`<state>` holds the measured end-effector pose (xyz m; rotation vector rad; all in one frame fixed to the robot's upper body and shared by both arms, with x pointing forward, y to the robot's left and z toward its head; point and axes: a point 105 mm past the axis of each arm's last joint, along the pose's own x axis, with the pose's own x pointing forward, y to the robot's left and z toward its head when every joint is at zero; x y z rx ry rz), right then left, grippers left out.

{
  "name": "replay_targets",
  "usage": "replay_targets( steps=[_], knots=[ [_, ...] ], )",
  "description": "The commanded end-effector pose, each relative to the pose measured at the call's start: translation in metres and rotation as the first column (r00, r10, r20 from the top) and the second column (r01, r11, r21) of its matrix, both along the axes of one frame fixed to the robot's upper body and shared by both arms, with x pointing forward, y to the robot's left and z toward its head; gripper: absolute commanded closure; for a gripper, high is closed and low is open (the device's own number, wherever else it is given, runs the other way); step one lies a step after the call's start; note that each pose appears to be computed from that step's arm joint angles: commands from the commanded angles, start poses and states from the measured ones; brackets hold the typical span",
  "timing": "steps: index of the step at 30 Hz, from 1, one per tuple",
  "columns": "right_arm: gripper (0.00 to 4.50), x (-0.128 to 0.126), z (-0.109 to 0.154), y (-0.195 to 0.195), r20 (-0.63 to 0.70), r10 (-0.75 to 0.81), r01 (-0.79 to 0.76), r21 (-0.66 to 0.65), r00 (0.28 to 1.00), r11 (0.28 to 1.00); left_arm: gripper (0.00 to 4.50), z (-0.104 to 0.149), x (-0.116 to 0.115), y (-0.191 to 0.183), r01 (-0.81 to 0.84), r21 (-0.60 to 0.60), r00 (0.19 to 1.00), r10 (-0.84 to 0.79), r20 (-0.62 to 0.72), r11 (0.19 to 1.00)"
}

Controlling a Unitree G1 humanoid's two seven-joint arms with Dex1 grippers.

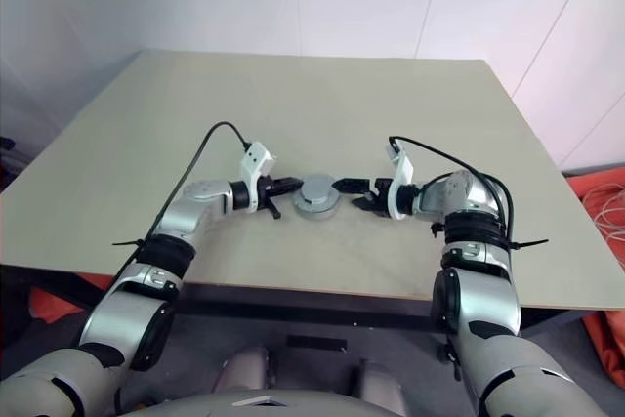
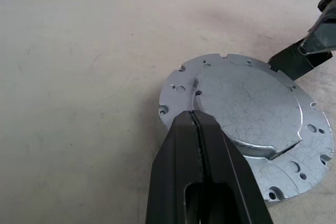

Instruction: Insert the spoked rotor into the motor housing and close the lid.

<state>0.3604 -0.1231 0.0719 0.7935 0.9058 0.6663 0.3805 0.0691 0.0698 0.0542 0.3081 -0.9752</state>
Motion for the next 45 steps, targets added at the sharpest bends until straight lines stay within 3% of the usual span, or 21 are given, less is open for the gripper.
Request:
replay_targets(
  steps=[1, 17, 21, 23, 29, 37, 41, 45],
  knots=[
    [0.01, -0.002, 0.000, 0.015, -0.030, 0.015, -0.013, 0.059, 0.999, 0.998, 4.50, -0.005, -0.003, -0.005, 0.026, 0.024, 1.000, -0.026, -0.017, 0.999],
    [0.01, -0.006, -0.002, 0.028, -0.059, 0.018, -0.013, 0.097, 0.998, 0.995, 4.50, -0.002, -0.003, -0.006, 0.035, 0.019, 0.999, -0.035, -0.014, 0.999],
    [0.90, -0.005, 0.000, 0.029, -0.057, 0.011, -0.005, 0.116, 0.998, 0.993, 4.50, -0.002, -0.003, -0.005, 0.035, 0.020, 0.999, -0.034, -0.014, 0.999],
    [1.71, -0.005, 0.000, 0.028, -0.057, 0.008, -0.001, 0.122, 0.998, 0.993, 4.50, -0.002, -0.003, -0.005, 0.034, 0.021, 0.999, -0.034, -0.014, 0.999],
    [3.36, -0.004, 0.003, 0.027, -0.058, -0.010, 0.019, 0.152, 0.998, 0.988, 4.50, -0.003, -0.003, -0.004, 0.032, 0.022, 0.999, -0.031, -0.019, 0.999],
    [3.40, -0.003, 0.006, 0.028, -0.044, -0.016, 0.023, 0.166, 0.999, 0.986, 4.50, 0.000, -0.002, -0.001, 0.004, -0.020, 0.999, -0.005, -0.040, 1.000],
    [3.40, 0.000, 0.020, 0.027, 0.010, -0.023, 0.021, 0.205, 1.000, 0.979, 4.50, 0.015, 0.006, 0.009, -0.125, -0.217, 0.986, 0.097, -0.135, 0.968],
    [3.40, 0.002, 0.039, 0.027, 0.072, -0.014, -0.004, 0.241, 0.997, 0.971, 4.50, 0.030, 0.010, 0.026, -0.266, -0.413, 0.942, 0.145, -0.302, 0.871]
  ],
)
